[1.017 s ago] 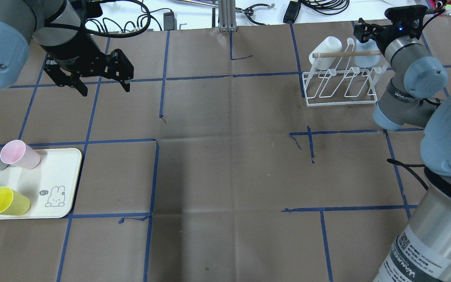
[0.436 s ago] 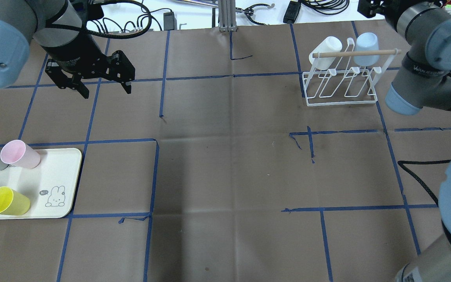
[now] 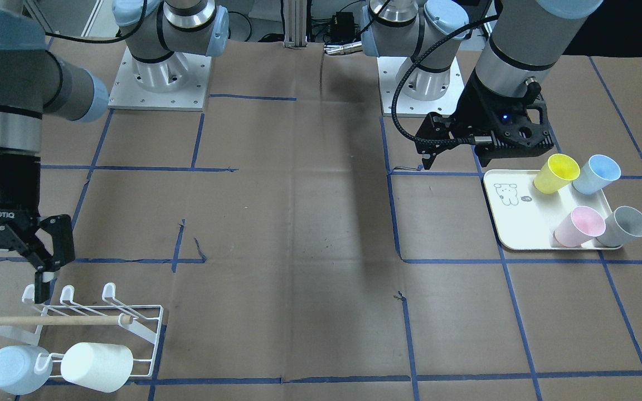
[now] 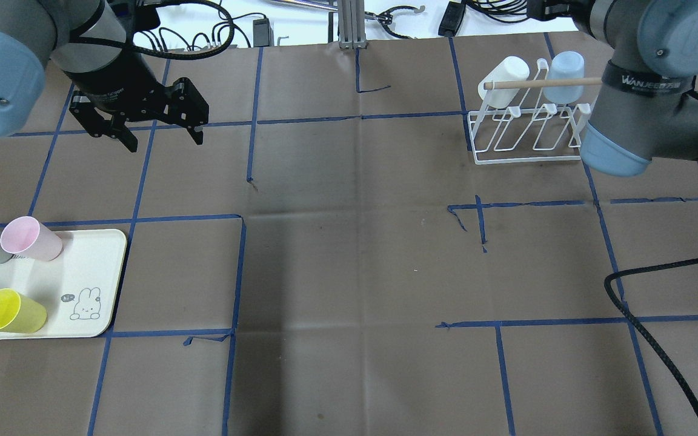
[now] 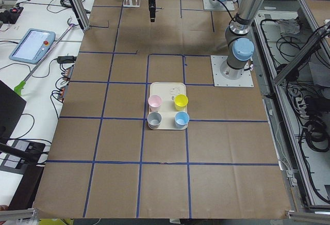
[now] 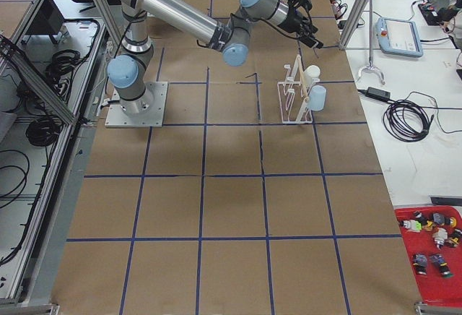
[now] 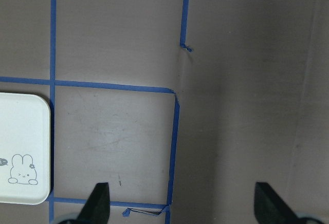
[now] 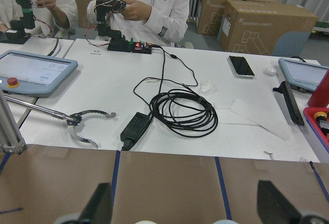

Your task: Transfer IKEA cup to right arm and place on rack

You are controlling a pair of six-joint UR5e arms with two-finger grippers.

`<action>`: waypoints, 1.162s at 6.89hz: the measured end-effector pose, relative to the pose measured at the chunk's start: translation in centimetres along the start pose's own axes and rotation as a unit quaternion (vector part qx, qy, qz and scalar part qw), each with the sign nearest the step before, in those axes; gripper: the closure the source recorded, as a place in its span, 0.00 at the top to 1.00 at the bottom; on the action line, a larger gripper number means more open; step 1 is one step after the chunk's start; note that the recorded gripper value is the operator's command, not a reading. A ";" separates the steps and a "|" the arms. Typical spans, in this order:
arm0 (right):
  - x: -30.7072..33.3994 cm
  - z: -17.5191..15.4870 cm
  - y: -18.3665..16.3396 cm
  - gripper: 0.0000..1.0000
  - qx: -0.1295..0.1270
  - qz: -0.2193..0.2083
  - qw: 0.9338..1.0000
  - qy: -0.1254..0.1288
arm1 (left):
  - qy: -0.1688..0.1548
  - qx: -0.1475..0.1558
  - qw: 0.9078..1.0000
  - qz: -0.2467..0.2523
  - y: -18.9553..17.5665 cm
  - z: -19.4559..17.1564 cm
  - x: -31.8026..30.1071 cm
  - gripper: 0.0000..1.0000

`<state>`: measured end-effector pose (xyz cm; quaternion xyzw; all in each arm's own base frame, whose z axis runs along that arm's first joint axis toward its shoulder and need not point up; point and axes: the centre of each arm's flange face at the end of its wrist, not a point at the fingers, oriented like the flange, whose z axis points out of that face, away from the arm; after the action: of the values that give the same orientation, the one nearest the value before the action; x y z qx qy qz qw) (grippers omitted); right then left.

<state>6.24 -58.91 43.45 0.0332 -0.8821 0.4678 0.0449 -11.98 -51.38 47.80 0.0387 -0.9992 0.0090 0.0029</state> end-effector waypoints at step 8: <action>-8.0 -11.6 3.2 1.00 -0.419 0.047 0.905 -0.060 | 0.000 0.002 1.000 0.000 -0.1 0.0 0.0 1.00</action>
<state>14.43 -47.42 46.43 -0.0020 -0.9983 0.0536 -0.0208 -11.97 -51.49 47.76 0.0387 -0.9992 0.0107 0.0029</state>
